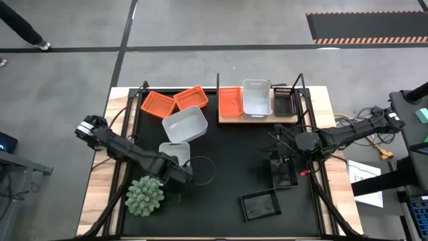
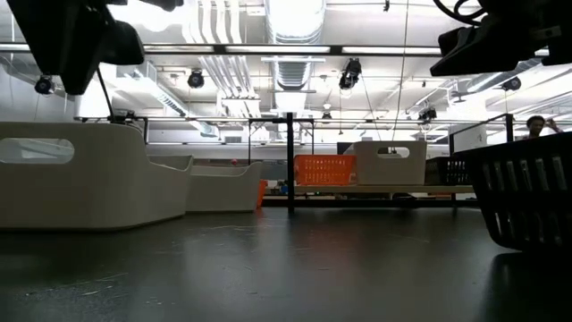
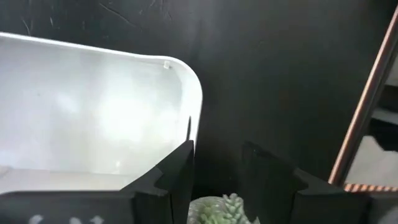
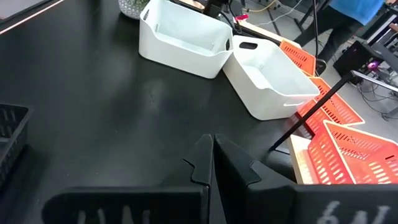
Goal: Stack baskets on shelf by color
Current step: Stack the bottom white bin on top of the white bin on the shelf
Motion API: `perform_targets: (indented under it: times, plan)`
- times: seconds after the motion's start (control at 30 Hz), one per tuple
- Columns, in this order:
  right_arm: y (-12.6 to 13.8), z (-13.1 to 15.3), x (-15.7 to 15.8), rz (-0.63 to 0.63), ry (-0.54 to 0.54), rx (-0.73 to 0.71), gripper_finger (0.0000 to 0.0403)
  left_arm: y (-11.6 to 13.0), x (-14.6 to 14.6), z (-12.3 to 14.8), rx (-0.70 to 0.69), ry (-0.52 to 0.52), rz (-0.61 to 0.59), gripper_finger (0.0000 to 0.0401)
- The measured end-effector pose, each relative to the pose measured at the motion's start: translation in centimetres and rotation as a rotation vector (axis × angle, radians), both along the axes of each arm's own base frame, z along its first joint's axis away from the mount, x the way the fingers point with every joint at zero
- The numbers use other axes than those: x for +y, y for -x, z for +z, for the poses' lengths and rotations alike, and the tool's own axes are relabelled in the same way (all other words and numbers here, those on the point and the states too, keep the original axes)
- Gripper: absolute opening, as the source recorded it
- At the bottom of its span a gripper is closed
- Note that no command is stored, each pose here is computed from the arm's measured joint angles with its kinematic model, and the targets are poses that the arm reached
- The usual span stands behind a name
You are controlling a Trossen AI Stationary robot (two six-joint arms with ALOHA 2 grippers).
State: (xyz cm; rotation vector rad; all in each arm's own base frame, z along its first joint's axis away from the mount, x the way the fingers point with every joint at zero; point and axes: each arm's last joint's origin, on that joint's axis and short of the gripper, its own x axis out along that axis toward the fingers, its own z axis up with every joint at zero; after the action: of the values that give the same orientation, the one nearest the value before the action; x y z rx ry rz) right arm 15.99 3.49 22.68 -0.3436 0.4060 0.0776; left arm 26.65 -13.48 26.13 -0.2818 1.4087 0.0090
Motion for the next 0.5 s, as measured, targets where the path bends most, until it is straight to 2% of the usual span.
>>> perform_targets:
  times: [0.37,0.5]
  plan:
    - [0.0,0.0,0.0,0.003,0.008,0.001,0.0008,-0.5,-0.4,-1.7,0.043,-0.044,-0.121,0.0124]
    - [0.1,-0.1,0.0,0.004,0.009,0.01,0.0008,-0.3,-0.3,-2.2,0.06,-0.05,-0.118,0.0154]
